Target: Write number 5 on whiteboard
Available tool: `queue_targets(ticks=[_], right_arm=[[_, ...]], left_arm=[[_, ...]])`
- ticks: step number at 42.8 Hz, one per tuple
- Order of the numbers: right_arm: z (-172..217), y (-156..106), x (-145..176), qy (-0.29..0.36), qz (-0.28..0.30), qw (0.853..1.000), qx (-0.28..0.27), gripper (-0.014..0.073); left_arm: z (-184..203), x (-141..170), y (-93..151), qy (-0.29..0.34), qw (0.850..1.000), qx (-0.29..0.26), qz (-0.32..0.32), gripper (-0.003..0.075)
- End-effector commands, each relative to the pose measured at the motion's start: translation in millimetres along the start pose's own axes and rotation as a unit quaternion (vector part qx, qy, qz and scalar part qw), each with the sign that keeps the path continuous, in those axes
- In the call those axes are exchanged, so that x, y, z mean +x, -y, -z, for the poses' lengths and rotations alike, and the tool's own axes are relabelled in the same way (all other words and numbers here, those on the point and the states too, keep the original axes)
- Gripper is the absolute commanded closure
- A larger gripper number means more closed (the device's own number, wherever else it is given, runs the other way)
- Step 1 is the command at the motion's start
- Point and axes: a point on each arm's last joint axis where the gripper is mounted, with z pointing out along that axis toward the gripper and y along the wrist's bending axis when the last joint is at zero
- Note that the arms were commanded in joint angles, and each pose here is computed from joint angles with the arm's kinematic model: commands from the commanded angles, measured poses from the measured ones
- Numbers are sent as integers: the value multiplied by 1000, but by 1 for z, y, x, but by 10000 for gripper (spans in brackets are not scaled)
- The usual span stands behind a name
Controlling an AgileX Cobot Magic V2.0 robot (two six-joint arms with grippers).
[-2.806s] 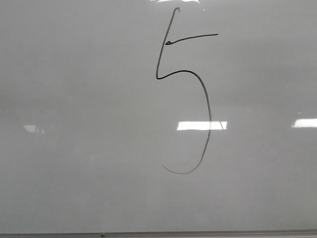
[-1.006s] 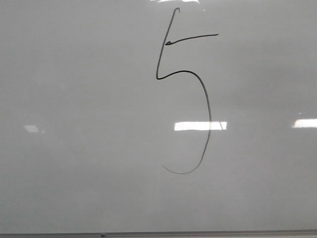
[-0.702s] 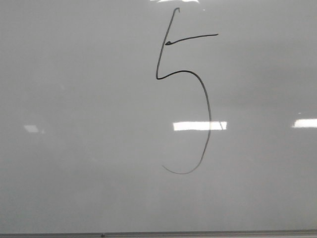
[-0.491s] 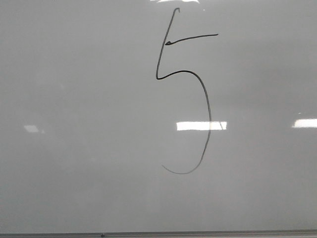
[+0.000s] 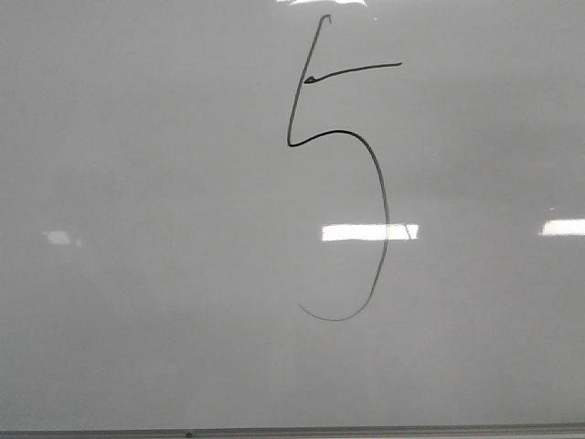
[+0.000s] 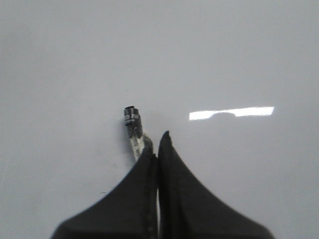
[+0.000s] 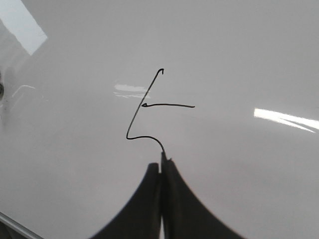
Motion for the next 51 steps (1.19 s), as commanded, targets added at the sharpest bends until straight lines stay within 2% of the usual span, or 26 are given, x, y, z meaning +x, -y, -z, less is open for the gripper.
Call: queue_targets(ticks=[1, 12, 17, 22, 51], right_arm=[[1, 2, -11, 28, -7, 999, 15, 665], [1, 2, -11, 28, -7, 999, 15, 665], [1, 2, -11, 26, -7, 1000, 14, 665], [1, 2, -11, 26, -7, 1000, 13, 665], [1, 2, -11, 25, -7, 1000, 13, 665]], left_arm=[[11, 0, 2, 73, 997, 11, 21, 741], [35, 52, 3, 80, 996, -11, 35, 741], [30, 69, 3, 57, 998, -15, 32, 741], [26, 81, 3, 60, 997, -16, 36, 741], [26, 82, 4, 48, 998, -15, 40, 741]])
